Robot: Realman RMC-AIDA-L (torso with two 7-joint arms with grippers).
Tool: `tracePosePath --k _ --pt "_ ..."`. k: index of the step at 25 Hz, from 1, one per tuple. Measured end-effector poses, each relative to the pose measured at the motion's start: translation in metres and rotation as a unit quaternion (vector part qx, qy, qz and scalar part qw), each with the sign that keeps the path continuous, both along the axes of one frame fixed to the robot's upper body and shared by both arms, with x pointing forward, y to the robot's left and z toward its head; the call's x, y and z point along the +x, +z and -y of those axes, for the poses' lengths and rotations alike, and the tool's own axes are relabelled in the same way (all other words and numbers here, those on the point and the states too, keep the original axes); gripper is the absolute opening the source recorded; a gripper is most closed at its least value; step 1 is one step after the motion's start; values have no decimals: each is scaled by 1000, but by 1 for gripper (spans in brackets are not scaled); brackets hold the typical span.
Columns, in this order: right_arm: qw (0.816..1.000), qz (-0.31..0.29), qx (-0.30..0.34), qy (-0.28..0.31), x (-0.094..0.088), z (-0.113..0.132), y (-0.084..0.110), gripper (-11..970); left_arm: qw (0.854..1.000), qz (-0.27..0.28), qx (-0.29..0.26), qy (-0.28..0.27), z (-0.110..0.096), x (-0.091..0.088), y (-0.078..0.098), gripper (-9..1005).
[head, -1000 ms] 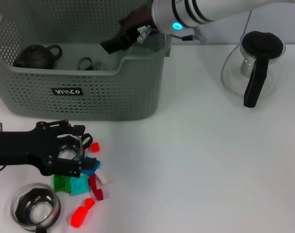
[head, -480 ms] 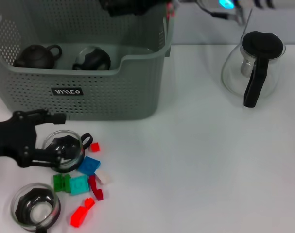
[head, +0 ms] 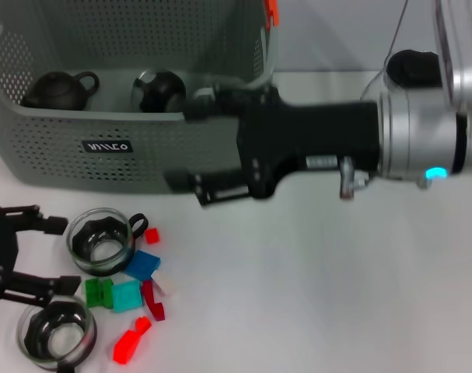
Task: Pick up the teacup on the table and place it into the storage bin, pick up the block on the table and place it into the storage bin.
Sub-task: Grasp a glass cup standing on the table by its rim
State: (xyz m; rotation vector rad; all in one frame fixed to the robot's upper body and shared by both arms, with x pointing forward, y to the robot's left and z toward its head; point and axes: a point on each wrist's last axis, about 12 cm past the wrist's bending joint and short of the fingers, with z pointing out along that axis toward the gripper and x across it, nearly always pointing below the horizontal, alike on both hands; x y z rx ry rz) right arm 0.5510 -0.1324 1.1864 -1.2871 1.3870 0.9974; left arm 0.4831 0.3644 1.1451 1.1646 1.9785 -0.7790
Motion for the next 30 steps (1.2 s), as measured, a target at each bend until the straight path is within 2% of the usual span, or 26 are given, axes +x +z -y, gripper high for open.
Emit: tracePosePath --k 5,10,11,15,20,30 --pt "1000 -13 -16 10 -4 9 -29 894 998 -42 54 17 -2 0 7 921" --pt "999 -20 -45 16 -3 12 -41 894 988 -93 109 49 5 2 14 921" --pt "999 -20 -45 16 -3 12 -41 894 983 -111 133 65 11 3 15 920" --pt "998 -21 -62 15 -1 13 -45 894 974 -126 168 81 21 7 17 920" --pt "996 -20 -79 18 5 10 -48 893 956 -155 225 105 35 18 17 920" --pt "995 -29 -94 25 10 4 -53 891 934 -194 273 121 54 26 3 919"
